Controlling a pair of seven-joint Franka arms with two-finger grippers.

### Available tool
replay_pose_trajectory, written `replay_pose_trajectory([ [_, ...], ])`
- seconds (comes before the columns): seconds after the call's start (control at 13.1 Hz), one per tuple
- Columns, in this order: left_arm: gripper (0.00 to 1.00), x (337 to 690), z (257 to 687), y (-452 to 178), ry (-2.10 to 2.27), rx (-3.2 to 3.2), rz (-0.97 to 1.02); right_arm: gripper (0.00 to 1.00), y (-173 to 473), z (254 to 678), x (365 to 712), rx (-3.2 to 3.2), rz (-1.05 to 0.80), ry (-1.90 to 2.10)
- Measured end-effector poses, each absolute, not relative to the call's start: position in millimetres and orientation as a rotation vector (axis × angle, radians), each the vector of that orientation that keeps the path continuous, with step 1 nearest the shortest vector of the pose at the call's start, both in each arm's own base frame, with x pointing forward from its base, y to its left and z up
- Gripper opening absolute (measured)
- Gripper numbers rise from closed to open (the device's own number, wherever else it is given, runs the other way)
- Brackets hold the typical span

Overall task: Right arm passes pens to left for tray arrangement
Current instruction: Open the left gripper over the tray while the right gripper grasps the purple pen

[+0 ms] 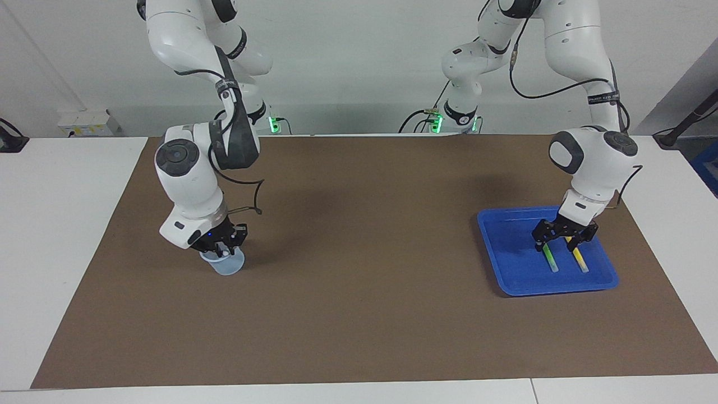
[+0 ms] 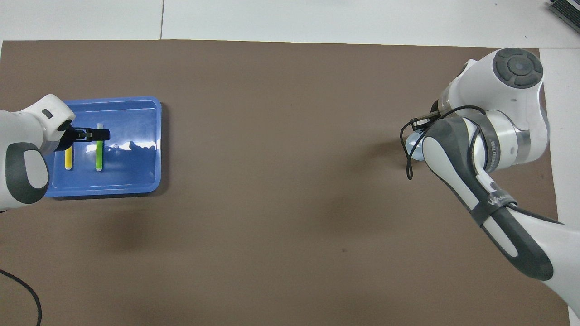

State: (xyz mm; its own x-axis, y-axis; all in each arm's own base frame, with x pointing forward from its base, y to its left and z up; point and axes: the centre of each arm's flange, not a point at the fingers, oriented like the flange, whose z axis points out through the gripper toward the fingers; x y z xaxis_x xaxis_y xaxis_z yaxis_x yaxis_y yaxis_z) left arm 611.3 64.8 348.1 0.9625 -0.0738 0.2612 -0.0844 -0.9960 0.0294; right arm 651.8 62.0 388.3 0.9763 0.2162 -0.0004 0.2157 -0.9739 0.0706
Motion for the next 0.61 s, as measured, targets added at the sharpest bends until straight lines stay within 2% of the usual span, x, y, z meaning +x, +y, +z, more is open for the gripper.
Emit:
replay_pose_trajectory([
  [0.3, 1.0, 619, 378, 54, -0.155, 3.069, 0.489, 0.2, 60, 390, 653, 3.036, 0.016, 0.342],
  [0.61, 1.0, 621, 384, 56, -0.152, 3.069, 0.511, 0.18, 57, 392, 653, 3.032, 0.012, 0.335],
])
